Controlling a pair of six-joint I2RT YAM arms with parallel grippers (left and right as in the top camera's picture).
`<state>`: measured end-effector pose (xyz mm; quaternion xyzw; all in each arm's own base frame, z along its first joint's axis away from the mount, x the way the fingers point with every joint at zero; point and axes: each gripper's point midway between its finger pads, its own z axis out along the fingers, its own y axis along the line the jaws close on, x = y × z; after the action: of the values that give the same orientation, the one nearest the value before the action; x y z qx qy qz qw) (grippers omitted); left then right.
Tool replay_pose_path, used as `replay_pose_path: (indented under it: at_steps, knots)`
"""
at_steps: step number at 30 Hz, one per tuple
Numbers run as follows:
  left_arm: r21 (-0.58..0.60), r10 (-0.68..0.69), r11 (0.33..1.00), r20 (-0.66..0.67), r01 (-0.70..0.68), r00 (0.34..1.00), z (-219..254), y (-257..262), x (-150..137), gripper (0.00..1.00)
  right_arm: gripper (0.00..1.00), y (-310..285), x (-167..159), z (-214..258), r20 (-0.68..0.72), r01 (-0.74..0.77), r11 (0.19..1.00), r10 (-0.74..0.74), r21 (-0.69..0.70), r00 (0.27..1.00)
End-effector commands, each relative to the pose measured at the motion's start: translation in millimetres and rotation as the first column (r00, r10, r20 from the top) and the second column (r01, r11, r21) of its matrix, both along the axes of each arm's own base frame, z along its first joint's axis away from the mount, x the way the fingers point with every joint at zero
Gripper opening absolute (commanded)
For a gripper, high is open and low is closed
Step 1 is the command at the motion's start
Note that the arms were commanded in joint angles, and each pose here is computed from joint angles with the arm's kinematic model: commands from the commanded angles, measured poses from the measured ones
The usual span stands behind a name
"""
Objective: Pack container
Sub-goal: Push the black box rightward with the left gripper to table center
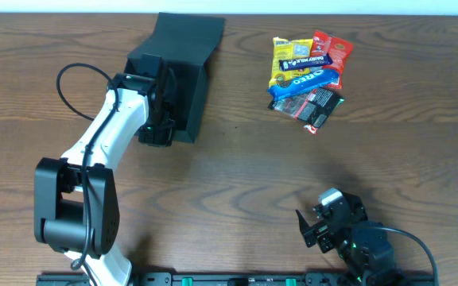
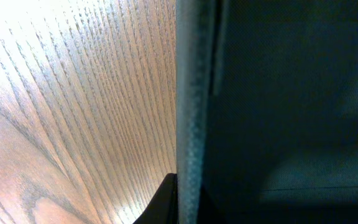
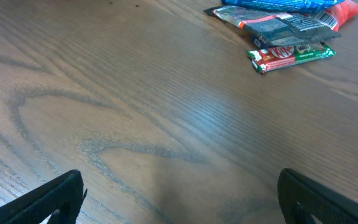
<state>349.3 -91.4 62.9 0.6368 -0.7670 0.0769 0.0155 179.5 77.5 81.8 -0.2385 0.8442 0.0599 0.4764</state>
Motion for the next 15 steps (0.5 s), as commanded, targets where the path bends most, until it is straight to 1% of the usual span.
replay_pose_path:
  at_steps: [1,2,3,4,7,10,13,15]
  knots:
    - [0.020,0.004,1.000,0.020,-0.005,1.000,4.8,-1.6,1.4,0.17,0.99,-1.5,0.4,-3.5,-0.005,0.012,1.000,-0.012,0.000,1.000]
    - [0.020,0.001,1.000,0.023,-0.001,1.000,4.9,-2.8,1.8,0.48,0.99,-1.5,0.4,-3.5,-0.005,0.011,1.000,-0.011,0.000,1.000]
    - [0.019,-0.001,1.000,0.023,0.001,1.000,4.9,-3.1,1.6,0.70,0.99,-1.5,0.4,-3.5,-0.005,0.011,1.000,-0.011,0.000,1.000]
    - [0.020,-0.017,1.000,0.028,0.017,0.999,5.0,-3.2,2.3,0.95,0.99,-1.5,0.4,-3.5,-0.005,0.011,1.000,-0.011,0.000,1.000]
    - [0.010,-0.091,0.996,0.040,0.091,0.995,5.5,-6.4,3.3,0.95,0.99,-1.5,0.4,-3.5,-0.005,0.011,1.000,-0.011,0.000,1.000]
    - [-0.067,-0.184,0.980,0.058,0.188,0.981,10.5,-21.4,2.3,0.95,0.99,-1.5,0.4,-3.5,-0.005,0.011,1.000,-0.011,0.000,1.000]
    - [-0.058,-0.276,0.957,0.110,0.283,0.955,23.8,-24.2,11.0,0.95,0.99,-1.5,0.4,-3.5,-0.005,0.011,1.000,-0.011,0.000,1.000]
    - [-0.028,-0.328,0.942,0.148,0.336,0.933,38.1,-22.7,17.6,0.96,0.99,-1.5,0.4,-3.5,-0.005,0.011,1.000,-0.011,0.000,1.000]
